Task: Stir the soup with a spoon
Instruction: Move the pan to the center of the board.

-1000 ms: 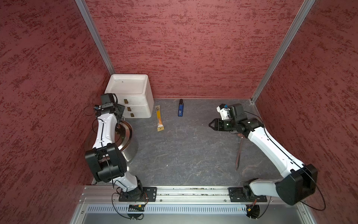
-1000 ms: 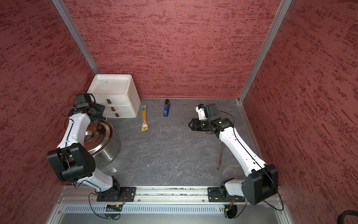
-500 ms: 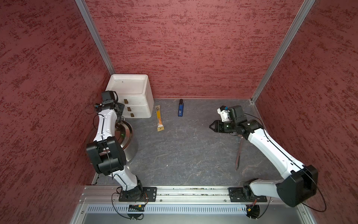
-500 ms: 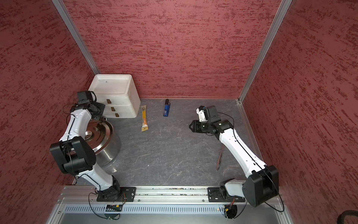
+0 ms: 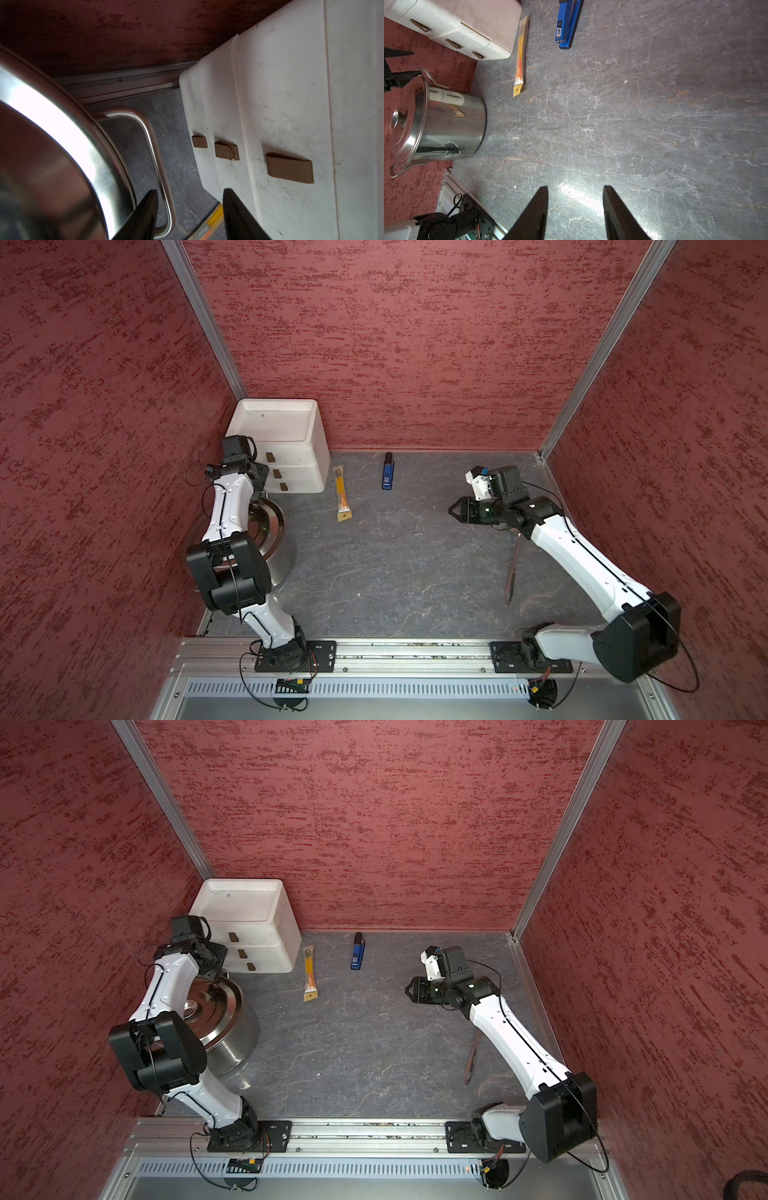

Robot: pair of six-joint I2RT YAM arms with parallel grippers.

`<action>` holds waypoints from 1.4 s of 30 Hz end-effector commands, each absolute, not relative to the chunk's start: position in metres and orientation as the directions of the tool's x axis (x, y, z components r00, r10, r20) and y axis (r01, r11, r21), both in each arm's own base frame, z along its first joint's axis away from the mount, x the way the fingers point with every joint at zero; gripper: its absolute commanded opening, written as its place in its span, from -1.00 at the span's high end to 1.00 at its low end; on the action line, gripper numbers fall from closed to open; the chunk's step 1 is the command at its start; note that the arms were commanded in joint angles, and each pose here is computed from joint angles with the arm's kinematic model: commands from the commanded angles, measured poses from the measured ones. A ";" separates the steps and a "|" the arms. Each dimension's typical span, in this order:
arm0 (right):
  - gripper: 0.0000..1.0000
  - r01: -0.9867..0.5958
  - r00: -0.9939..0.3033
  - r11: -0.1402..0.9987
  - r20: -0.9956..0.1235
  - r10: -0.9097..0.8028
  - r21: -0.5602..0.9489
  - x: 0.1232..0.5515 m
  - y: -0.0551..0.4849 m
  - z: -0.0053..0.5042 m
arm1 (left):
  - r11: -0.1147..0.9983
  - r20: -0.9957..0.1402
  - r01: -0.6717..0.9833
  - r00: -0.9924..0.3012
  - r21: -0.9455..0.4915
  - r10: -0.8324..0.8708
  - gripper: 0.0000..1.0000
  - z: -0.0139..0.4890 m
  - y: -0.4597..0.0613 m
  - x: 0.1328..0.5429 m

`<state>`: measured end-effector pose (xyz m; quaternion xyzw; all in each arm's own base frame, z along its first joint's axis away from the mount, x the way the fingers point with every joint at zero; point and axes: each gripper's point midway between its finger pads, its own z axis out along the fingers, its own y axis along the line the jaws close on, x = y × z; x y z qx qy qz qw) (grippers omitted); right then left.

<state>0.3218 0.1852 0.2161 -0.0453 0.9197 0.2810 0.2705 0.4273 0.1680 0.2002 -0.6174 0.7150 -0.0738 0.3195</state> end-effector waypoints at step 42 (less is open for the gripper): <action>0.19 -0.231 -0.817 0.825 -0.563 0.123 0.515 0.352 0.187 0.186 | 0.698 -0.181 -0.623 -0.686 -0.353 -0.704 1.00 0.228 -0.059 0.315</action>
